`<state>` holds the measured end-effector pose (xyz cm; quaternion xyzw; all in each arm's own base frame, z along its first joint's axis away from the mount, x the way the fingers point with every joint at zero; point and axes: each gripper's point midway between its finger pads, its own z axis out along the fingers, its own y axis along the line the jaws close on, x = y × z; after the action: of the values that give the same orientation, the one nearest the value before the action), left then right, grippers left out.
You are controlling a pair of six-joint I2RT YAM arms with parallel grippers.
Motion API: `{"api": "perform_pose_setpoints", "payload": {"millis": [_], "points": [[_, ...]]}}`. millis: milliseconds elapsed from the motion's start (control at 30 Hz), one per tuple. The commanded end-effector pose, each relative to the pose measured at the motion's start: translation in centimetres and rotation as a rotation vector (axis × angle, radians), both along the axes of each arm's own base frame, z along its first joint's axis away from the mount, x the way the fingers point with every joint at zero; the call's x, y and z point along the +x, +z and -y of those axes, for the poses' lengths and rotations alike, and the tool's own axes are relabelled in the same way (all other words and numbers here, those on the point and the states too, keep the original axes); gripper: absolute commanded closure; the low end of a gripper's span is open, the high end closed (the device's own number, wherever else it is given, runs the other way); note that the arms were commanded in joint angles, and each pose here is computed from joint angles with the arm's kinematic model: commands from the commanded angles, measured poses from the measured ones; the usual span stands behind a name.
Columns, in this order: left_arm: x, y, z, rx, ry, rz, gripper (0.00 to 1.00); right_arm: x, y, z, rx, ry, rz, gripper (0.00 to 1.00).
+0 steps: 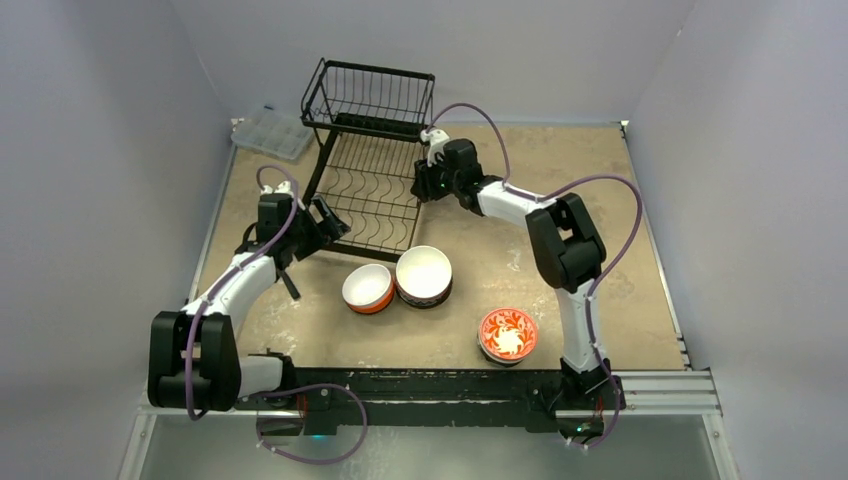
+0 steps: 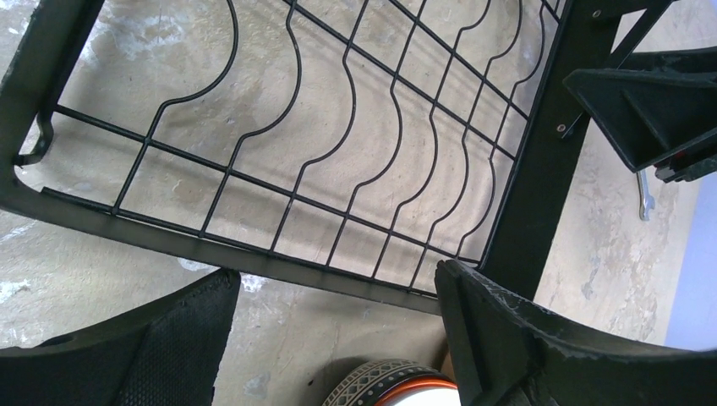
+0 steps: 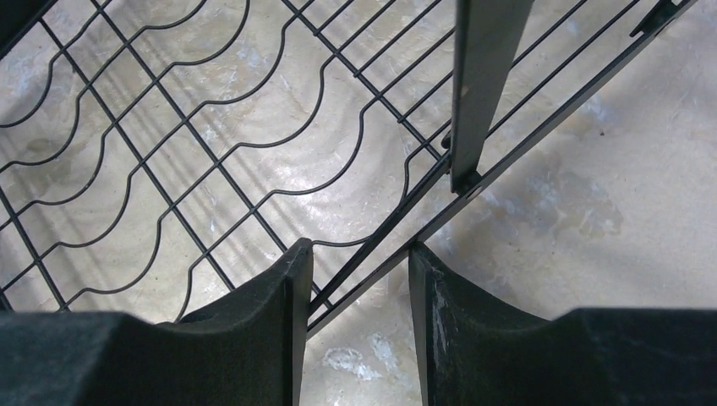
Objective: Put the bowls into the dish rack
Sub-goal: Adjust the dish rack at the center of the board.
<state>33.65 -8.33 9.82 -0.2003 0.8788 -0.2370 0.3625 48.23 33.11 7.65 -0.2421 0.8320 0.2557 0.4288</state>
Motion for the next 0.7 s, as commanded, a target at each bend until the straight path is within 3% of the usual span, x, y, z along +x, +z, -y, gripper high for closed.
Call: {"api": "perform_pose_setpoints", "payload": {"millis": [0,500,667], "points": [[0.3,0.4,-0.1,0.003,-0.028,0.019,0.17,-2.5,-2.2,-1.9,-0.085,0.204,-0.012,0.61],[-0.3,0.9,0.8,-0.014,-0.097,0.033,0.16,0.0,0.6,-2.0,-0.095,0.142,0.029,0.52],[-0.4,1.7,0.9,-0.011,-0.113,0.060,0.13,0.2,2.8,-1.1,-0.077,0.090,0.060,0.30]]}}
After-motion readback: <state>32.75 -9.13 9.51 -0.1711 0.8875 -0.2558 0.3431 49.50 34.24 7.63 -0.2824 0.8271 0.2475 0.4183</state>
